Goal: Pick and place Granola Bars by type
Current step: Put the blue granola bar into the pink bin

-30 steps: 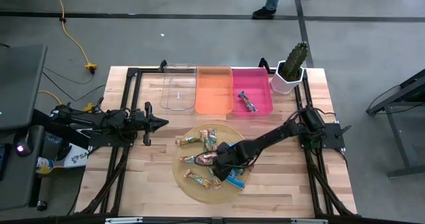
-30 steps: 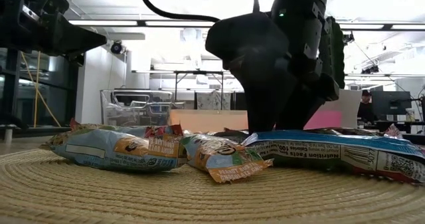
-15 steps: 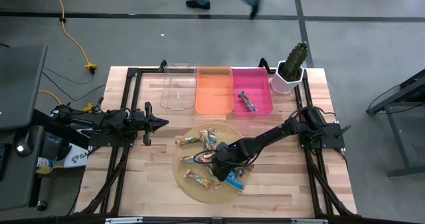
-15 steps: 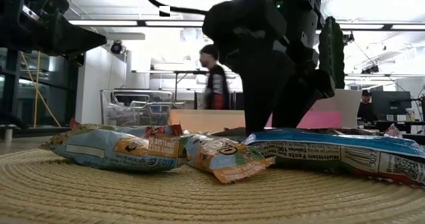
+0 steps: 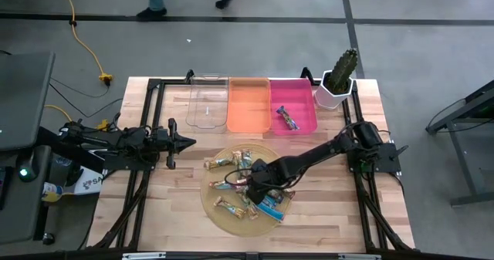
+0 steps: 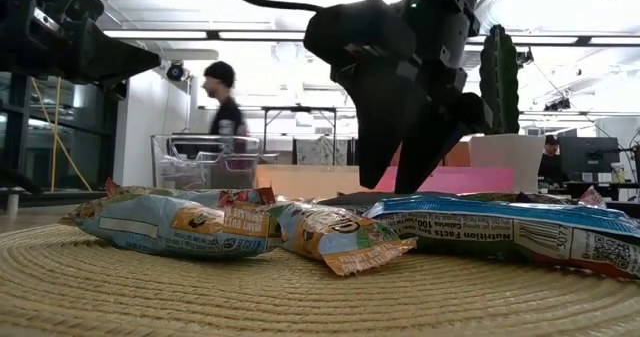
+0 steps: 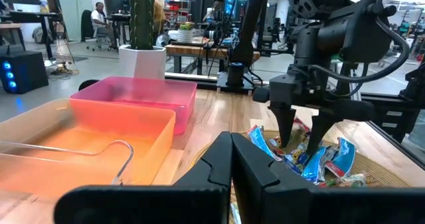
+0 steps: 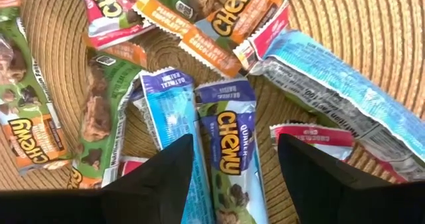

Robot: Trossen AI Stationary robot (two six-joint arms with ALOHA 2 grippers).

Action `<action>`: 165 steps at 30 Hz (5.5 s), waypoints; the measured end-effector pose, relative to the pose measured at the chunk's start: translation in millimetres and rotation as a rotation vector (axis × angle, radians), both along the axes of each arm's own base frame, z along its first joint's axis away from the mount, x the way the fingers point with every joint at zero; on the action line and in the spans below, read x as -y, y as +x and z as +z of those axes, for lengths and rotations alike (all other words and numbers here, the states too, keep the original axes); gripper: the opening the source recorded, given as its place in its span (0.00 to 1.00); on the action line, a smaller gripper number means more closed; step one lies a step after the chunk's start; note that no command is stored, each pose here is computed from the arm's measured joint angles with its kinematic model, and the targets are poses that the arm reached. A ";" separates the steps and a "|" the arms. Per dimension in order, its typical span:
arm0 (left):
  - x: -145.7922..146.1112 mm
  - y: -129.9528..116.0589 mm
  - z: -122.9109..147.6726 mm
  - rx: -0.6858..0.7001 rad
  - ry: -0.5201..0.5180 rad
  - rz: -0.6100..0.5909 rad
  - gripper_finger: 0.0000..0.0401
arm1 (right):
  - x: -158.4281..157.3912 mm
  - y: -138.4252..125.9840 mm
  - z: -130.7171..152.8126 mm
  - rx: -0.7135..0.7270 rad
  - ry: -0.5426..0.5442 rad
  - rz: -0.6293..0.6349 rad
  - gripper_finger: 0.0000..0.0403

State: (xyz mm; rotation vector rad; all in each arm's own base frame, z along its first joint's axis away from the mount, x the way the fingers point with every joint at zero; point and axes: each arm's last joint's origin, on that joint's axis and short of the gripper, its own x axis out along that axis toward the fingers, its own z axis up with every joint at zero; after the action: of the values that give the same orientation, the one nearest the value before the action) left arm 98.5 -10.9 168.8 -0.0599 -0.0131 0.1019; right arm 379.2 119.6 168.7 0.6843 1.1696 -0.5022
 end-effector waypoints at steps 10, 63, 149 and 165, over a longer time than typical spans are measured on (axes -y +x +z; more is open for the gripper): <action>0.0 0.0 0.2 0.001 0.000 0.000 0.00 | 3.9 5.8 -4.1 0.023 0.005 -0.012 0.51; 0.0 0.0 0.0 0.000 0.000 0.000 0.00 | 8.4 8.0 -4.8 0.032 0.003 -0.034 0.51; 0.0 0.0 0.1 0.001 0.000 0.000 0.00 | 16.4 6.6 119.9 0.700 -0.137 -0.018 0.19; 0.0 0.0 0.1 0.001 0.000 0.000 0.00 | 95.1 -89.1 195.6 0.537 -0.530 -0.327 0.19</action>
State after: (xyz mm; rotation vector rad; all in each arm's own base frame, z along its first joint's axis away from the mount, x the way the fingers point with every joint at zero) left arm 98.5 -10.9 168.9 -0.0601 -0.0137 0.1016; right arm 290.1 24.5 364.3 0.4988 0.3889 -0.8069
